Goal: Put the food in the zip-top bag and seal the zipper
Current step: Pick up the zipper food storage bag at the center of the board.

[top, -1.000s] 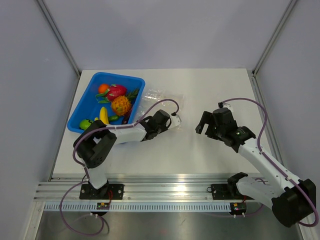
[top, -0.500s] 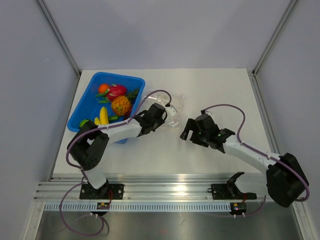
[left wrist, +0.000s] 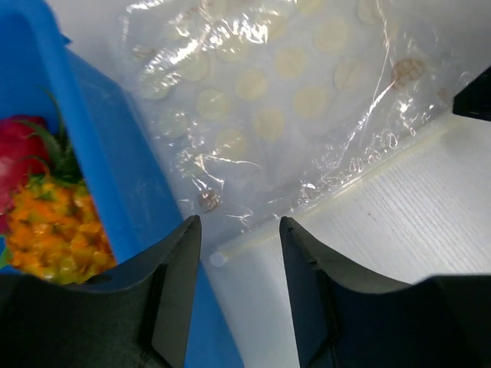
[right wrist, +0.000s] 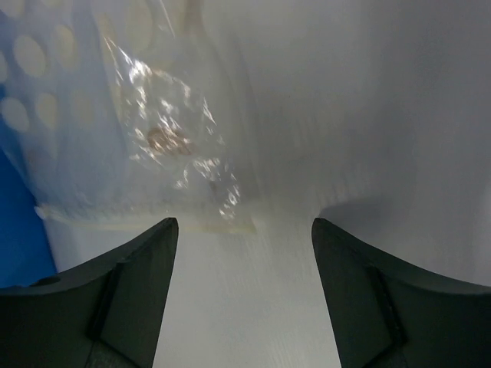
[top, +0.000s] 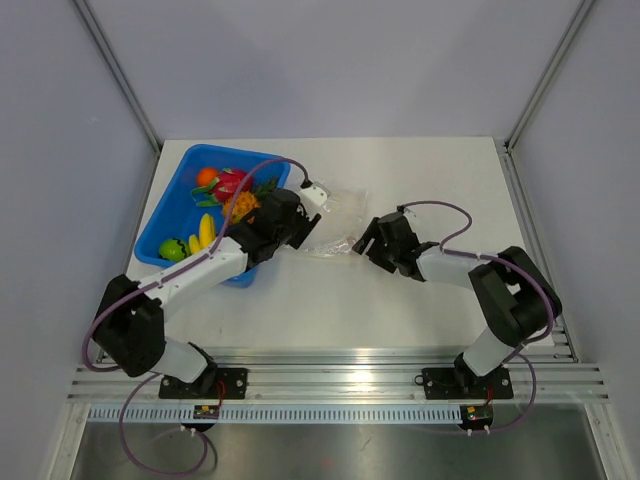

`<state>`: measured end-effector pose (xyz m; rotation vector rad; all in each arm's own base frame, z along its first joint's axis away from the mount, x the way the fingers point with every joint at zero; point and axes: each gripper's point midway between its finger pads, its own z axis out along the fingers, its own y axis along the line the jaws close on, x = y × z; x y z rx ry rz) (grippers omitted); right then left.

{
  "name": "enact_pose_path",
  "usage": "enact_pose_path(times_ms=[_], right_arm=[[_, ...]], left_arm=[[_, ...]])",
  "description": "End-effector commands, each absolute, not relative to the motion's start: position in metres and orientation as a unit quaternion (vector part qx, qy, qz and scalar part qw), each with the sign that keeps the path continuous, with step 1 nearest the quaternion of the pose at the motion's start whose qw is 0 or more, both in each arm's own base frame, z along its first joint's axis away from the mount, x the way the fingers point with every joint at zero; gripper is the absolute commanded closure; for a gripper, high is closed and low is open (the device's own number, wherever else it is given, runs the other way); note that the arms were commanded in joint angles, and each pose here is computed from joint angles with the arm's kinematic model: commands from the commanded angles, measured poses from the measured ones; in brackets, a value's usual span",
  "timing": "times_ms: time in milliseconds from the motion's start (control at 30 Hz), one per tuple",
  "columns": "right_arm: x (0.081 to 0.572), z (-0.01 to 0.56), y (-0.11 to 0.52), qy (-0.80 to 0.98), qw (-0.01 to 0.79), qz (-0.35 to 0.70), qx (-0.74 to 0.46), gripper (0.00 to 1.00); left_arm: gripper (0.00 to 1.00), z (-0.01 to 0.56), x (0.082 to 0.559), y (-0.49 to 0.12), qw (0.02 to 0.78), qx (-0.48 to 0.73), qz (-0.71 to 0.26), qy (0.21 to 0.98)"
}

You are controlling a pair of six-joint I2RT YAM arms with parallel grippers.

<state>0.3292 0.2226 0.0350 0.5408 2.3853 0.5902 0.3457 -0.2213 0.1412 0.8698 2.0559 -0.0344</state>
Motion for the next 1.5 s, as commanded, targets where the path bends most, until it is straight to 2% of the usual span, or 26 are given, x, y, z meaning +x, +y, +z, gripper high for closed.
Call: enact_pose_path(times_ms=[0, 200, 300, 333, 400, 467, 567, 667, 700, 833, 1033, 1133, 1300, 1467], right_arm=[[0.358, 0.048, 0.234, 0.871, 0.33, 0.284, 0.226, 0.23], [0.375, 0.042, 0.244, 0.858, 0.337, 0.316, 0.223, 0.35], [0.374, 0.044, 0.25, 0.858, 0.331, 0.33, 0.211, 0.47], [0.375, 0.048, 0.251, 0.855, 0.336, 0.335, 0.209, 0.59], [0.375, 0.054, 0.25, 0.855, 0.343, 0.333, 0.2, 0.75], [0.376, 0.067, 0.248, 0.859, 0.35, 0.324, 0.185, 0.99], [0.376, 0.091, 0.246, 0.873, 0.35, 0.307, 0.147, 1.0], [0.371, 0.116, 0.237, 0.895, 0.318, 0.292, 0.114, 1.0], [0.358, 0.119, 0.233, 0.907, 0.288, 0.29, 0.105, 1.0], [0.352, 0.156, 0.219, 0.912, 0.278, 0.292, 0.067, 1.0], [0.326, 0.176, 0.22, 0.921, 0.23, 0.312, 0.039, 1.0], [0.319, 0.186, 0.223, 0.919, 0.219, 0.325, 0.042, 1.0], [0.308, 0.195, 0.226, 0.915, 0.208, 0.342, 0.039, 1.0], [0.301, 0.203, 0.227, 0.914, 0.197, 0.352, 0.048, 1.0]], left_arm=[[0.48, 0.176, 0.343, -0.219, 0.484, 0.324, -0.034, 0.812], [0.43, 0.2, 0.337, -0.21, 0.51, 0.307, -0.052, 0.802], [0.43, 0.201, 0.333, -0.208, 0.513, 0.303, -0.059, 0.801], [0.43, 0.2, 0.332, -0.208, 0.514, 0.304, -0.059, 0.8], [0.39, 0.197, 0.327, -0.214, 0.508, 0.324, -0.075, 0.794], [0.34, 0.189, 0.319, -0.216, 0.499, 0.355, -0.082, 0.787], [0.29, 0.186, 0.308, -0.223, 0.498, 0.389, -0.106, 0.768], [0.27, 0.181, 0.295, -0.224, 0.491, 0.422, -0.117, 0.753], [0.27, 0.178, 0.289, -0.227, 0.488, 0.439, -0.125, 0.744], [0.28, 0.177, 0.273, -0.234, 0.496, 0.493, -0.115, 0.706], [0.32, 0.181, 0.271, -0.25, 0.493, 0.508, -0.128, 0.695], [0.32, 0.175, 0.253, -0.267, 0.473, 0.552, -0.161, 0.667], [0.33, 0.191, 0.255, -0.283, 0.513, 0.529, -0.189, 0.649], [0.35, 0.184, 0.247, -0.299, 0.499, 0.534, -0.212, 0.649]])
